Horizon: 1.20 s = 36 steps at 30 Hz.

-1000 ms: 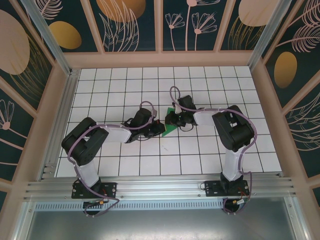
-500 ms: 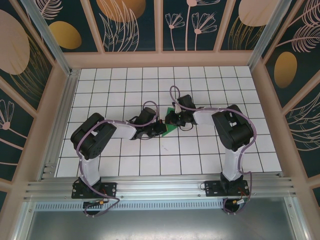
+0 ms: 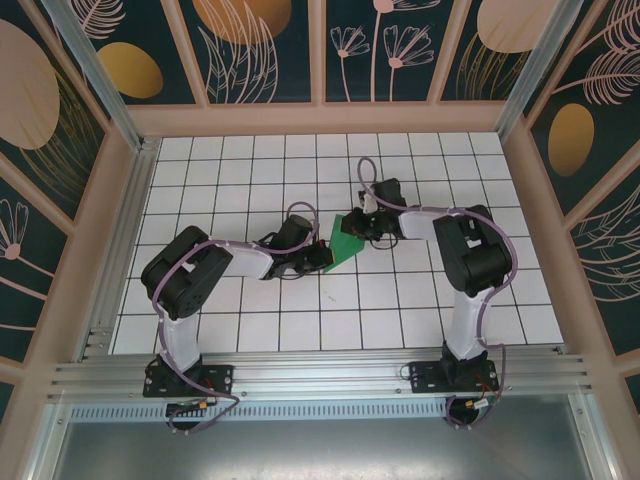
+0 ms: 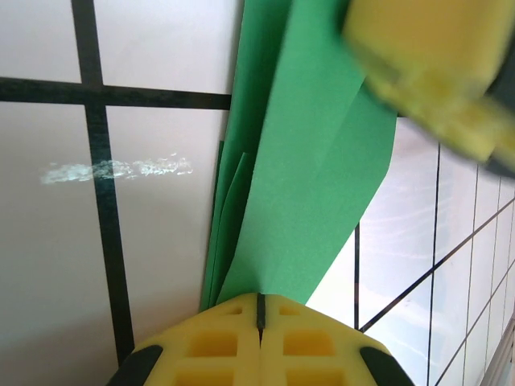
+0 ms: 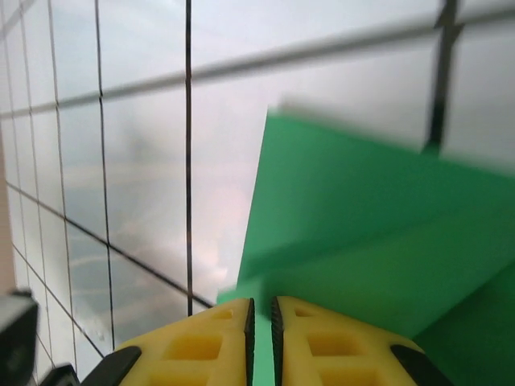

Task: Fold a paper plane with a square sheet of paper (pick it up from the middle)
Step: Fourth fold the wing at the center of the table.

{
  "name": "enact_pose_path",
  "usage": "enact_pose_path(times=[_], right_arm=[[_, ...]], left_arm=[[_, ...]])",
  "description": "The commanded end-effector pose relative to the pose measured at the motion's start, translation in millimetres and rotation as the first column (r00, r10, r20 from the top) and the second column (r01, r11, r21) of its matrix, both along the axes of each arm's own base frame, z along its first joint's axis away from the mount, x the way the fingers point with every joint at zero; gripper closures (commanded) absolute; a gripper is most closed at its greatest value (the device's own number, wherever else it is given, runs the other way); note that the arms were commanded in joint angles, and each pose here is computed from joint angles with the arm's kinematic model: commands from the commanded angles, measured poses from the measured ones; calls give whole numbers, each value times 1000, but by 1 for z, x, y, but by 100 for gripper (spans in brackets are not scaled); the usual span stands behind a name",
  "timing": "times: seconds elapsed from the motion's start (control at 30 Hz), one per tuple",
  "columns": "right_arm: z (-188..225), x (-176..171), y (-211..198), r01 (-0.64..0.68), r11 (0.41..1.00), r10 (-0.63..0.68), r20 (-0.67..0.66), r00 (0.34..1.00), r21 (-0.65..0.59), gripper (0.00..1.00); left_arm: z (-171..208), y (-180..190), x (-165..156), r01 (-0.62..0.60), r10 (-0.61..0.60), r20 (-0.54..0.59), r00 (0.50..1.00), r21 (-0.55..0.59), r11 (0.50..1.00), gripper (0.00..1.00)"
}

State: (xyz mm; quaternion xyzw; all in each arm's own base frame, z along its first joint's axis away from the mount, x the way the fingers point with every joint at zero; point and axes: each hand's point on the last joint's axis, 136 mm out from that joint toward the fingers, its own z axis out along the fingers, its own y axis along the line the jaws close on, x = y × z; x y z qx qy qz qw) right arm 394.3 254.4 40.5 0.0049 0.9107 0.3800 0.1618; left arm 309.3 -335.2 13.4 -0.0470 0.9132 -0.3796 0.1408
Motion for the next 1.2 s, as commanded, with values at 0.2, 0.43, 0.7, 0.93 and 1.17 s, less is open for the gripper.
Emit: enact_pose_path(times=[0.2, 0.43, 0.7, 0.93, 1.17], right_arm=[[45, -24, 20, -88, 995, 83, 104, 991, 49, 81], [14, -49, 22, -69, 996, 68, 16, 998, 52, 84], [-21, -56, 27, -113, 993, 114, -55, 992, 25, 86], [-30, -41, 15, -89, 996, 89, -59, 994, 3, 87], [-25, -12, -4, -36, 999, 34, -38, 999, -38, 86]], left_arm=[[-65, 50, -33, -9, 53, -166, 985, 257, 966, 100], [-67, 51, -34, -16, 63, -173, 983, 263, 965, 100], [-68, 50, -34, -12, 61, -180, 982, 262, 965, 100], [-72, 55, -40, 13, 45, -196, 980, 288, 957, 100], [-82, 64, -49, 63, 14, -220, 975, 343, 937, 100]])
